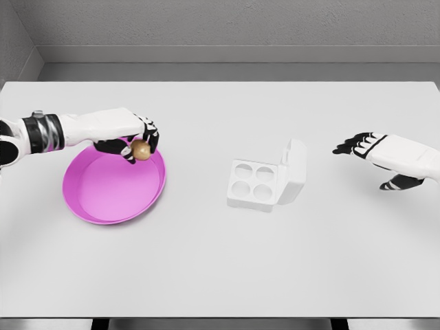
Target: Pack egg into the box and close the box lid
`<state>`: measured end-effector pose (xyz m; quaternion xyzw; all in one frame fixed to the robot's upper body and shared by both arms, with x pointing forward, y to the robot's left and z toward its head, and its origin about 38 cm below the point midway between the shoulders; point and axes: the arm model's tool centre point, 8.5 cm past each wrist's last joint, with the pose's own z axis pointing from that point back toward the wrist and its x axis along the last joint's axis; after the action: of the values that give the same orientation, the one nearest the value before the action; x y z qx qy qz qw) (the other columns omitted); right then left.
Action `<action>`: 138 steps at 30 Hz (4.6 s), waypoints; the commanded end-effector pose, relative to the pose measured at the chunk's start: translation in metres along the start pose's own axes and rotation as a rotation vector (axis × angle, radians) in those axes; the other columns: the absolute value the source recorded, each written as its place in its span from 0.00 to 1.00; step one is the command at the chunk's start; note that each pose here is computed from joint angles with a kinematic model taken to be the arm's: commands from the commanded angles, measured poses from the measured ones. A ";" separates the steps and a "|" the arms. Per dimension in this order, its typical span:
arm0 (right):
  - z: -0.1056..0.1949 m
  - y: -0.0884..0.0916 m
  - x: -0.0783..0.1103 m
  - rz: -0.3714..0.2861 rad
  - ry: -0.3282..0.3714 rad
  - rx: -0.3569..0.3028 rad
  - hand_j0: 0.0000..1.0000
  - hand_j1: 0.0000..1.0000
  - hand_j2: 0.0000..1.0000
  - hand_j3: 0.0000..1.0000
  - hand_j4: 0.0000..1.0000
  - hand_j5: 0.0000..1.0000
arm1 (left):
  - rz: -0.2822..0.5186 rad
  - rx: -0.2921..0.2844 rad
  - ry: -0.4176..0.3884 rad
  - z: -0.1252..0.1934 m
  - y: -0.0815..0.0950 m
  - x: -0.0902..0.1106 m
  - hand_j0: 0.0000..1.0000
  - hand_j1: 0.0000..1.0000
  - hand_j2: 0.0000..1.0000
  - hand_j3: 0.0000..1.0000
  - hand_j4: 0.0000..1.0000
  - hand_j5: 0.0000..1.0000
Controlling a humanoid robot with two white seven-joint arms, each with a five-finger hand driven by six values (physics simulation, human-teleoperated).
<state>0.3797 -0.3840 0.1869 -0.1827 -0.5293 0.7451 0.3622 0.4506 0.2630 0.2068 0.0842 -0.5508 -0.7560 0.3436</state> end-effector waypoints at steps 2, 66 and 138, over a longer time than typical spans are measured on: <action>0.001 -0.001 0.000 -0.005 0.001 -0.003 1.00 1.00 1.00 1.00 1.00 1.00 | 0.006 0.019 -0.034 -0.011 0.003 0.009 0.16 0.16 0.16 0.16 0.16 0.16; -0.002 -0.003 0.006 0.006 -0.018 -0.007 1.00 1.00 1.00 1.00 1.00 1.00 | 0.138 0.083 -0.301 -0.148 -0.014 0.103 0.15 0.15 0.15 0.15 0.15 0.15; -0.016 -0.001 0.035 0.026 -0.108 -0.001 1.00 1.00 1.00 1.00 1.00 1.00 | 0.049 0.438 -0.164 0.026 0.032 0.041 1.00 1.00 1.00 1.00 1.00 1.00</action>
<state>0.3686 -0.3532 0.1845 -0.1546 -0.5410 0.7588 0.3281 0.4246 0.2288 0.2087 0.0456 -0.6964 -0.6333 0.3345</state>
